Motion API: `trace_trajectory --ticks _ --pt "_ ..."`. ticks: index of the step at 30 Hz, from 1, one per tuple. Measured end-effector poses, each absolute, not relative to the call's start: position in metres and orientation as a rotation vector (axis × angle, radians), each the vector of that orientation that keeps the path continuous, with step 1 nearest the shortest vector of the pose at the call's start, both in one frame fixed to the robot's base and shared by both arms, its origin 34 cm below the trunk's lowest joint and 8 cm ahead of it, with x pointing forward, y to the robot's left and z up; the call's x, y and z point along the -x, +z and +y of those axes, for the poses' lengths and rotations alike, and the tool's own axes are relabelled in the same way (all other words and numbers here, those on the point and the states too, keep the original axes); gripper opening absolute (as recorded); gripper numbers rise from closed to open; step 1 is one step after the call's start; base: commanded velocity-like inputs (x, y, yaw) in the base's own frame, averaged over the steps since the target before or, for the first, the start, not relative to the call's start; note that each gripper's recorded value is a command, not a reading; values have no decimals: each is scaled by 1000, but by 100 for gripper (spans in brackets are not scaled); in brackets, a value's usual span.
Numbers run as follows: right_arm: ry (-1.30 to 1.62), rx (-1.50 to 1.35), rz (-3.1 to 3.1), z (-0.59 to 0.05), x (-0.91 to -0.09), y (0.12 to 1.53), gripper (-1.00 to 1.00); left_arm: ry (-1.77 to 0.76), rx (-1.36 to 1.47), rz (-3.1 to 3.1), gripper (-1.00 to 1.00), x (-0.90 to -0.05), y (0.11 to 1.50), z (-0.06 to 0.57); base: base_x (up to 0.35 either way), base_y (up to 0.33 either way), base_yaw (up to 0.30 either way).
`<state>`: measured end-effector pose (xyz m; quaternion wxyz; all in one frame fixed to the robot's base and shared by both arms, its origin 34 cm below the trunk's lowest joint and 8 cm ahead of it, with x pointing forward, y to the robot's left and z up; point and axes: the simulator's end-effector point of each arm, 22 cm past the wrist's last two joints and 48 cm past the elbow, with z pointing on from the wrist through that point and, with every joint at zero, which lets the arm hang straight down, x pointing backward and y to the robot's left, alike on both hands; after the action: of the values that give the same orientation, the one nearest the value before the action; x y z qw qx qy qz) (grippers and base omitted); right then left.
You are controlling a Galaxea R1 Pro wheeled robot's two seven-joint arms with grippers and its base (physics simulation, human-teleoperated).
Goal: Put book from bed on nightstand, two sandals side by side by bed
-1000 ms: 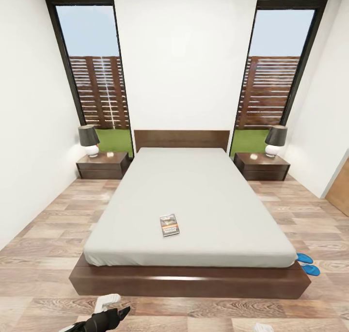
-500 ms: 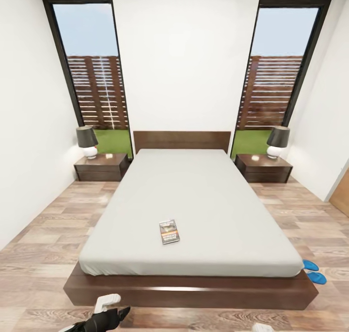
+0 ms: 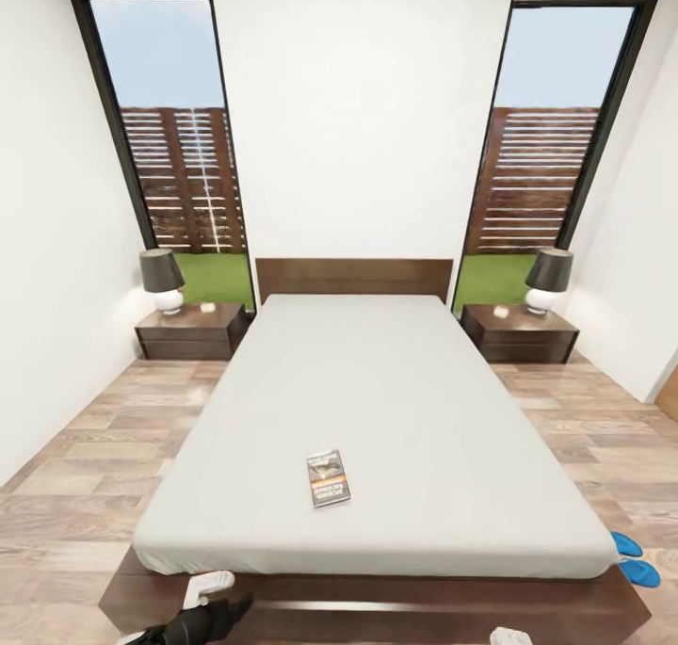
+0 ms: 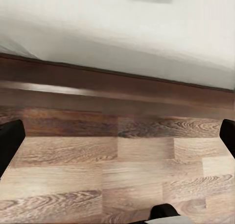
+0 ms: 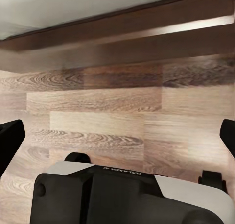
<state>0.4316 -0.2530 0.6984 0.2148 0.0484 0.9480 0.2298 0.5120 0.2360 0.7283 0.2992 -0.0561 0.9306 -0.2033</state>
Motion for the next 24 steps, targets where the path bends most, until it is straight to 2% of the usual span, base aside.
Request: trace_trajectory --ticks 13,24 --pt "637 -134 2629 -253 -432 698 100 -540 149 2471 100 -512 728 236 301 0 0" --pt "638 -136 2629 -253 -432 698 100 -540 151 2471 100 -512 728 236 154 0 0"
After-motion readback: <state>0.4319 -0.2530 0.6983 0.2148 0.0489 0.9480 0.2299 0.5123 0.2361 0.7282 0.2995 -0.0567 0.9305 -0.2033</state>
